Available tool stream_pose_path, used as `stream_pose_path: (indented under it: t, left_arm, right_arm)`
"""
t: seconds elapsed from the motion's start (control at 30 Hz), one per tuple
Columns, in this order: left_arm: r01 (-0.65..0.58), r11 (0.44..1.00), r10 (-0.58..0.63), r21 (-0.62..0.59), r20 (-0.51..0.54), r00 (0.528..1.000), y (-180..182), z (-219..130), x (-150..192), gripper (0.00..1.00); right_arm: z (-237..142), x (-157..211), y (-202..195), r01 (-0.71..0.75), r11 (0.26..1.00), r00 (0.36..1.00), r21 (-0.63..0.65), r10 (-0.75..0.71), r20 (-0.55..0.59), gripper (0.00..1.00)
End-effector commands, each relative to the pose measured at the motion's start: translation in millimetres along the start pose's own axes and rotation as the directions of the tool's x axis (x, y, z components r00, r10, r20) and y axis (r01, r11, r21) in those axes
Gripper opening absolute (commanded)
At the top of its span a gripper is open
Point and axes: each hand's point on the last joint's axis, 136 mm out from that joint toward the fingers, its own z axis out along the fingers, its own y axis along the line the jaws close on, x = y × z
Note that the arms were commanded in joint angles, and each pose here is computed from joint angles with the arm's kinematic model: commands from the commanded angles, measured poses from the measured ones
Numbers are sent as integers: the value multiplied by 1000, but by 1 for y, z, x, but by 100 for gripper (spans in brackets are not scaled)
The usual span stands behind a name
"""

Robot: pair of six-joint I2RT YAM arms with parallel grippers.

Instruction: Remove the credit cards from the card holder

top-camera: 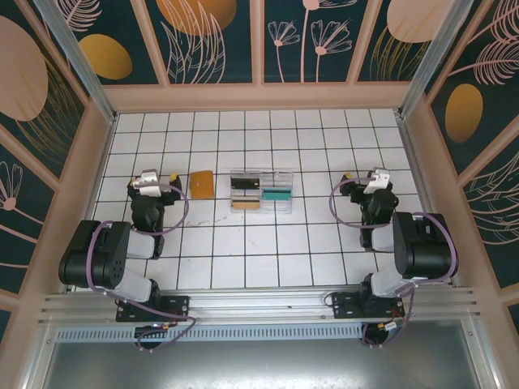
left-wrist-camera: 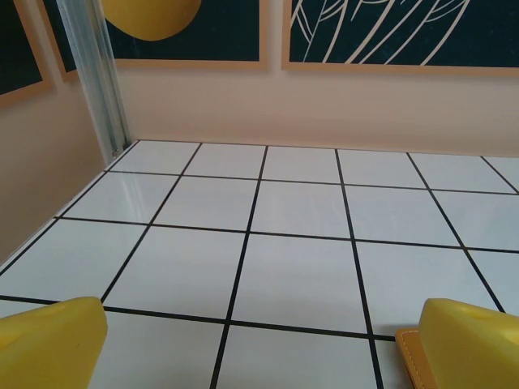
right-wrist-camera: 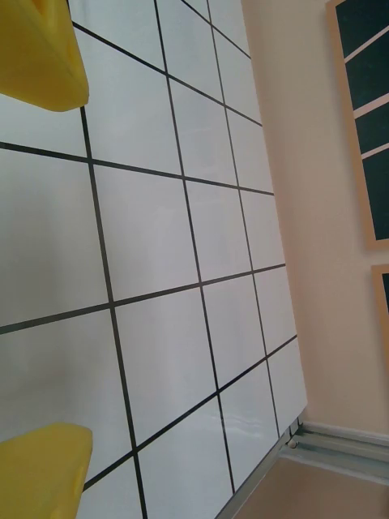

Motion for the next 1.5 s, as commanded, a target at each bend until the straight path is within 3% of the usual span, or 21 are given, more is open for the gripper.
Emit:
stream_pose_path:
  t: [0.0,0.93,1.13,1.23,1.37,1.47]
  left_arm:
    - [3,1000,-2,-14,28,1000,4,1,-8,99]
    - [4,1000,-3,-15,31,1000,4,1,-8,99]
    - [36,987,-39,-155,-21,999,25,10,-28,99]
    - [110,947,-133,-301,-56,990,45,15,-55,99]
    - [345,822,-391,-453,-8,920,64,4,-100,99]
    - [416,824,-470,-384,-54,881,48,1,-110,99]
  right_arm:
    - [2,-10,4,17,1000,999,-23,-16,34,99]
    - [2,-10,4,16,1000,999,-22,-15,35,99]
    - [-6,-29,-5,12,995,998,95,-17,54,99]
    - [-11,-53,-8,-71,990,997,124,66,45,99]
    - [-23,-82,4,-172,984,981,52,166,103,99]
    - [-28,-93,1,-382,922,922,56,377,92,99]
